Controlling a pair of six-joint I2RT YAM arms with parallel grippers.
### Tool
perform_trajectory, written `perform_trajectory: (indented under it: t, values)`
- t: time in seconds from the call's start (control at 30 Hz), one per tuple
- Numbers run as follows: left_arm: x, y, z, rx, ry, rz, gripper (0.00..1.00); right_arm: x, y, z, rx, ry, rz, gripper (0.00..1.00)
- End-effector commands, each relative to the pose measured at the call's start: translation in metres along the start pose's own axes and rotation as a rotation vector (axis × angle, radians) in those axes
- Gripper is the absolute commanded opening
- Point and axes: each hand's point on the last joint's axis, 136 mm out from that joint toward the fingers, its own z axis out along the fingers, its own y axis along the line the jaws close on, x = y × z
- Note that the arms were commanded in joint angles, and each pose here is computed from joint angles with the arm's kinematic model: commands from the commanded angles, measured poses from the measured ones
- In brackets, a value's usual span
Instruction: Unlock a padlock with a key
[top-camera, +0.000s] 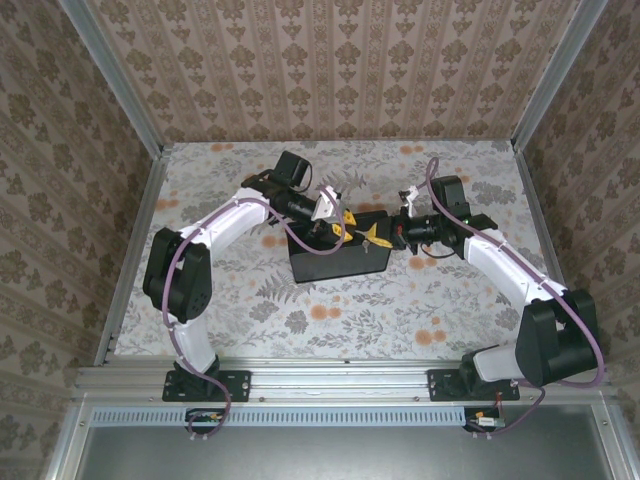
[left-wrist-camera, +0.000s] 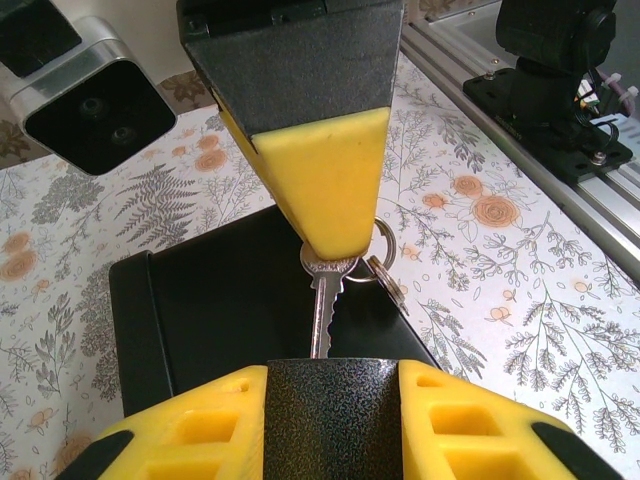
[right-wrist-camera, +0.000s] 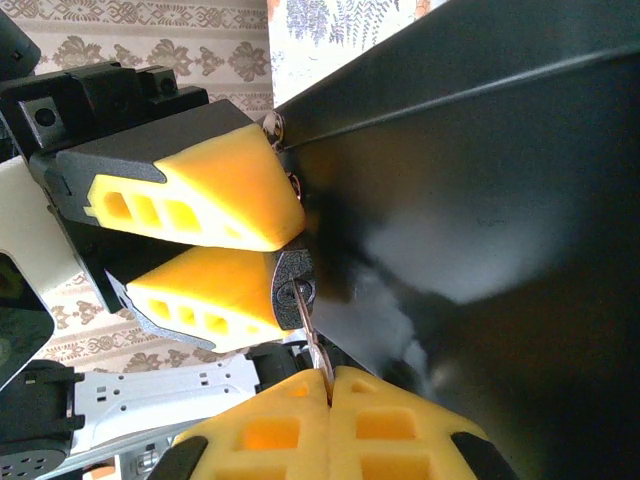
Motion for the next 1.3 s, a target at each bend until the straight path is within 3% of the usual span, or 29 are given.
perform_trajectory:
  t: [0.0,0.4,0.73,1.27]
  values:
    - [-0.021,0.006,-0.004,0.008,-0.054,0.030,0.22,-0.002,0.009,0.003,-0.015,-0.003,-0.019,0.00]
    - [-0.022,-0.006,-0.002,0.044,-0.067,0.075,0.22,-0.002,0.018,0.003,-0.051,-0.001,-0.053,0.00]
    - [-0.022,-0.001,-0.007,0.038,-0.111,0.084,0.23,0.010,0.028,0.008,-0.153,0.074,-0.076,0.00]
    - [-0.033,-0.025,-0.012,0.120,-0.138,0.124,0.22,0.002,0.018,0.014,-0.140,0.105,-0.055,0.00]
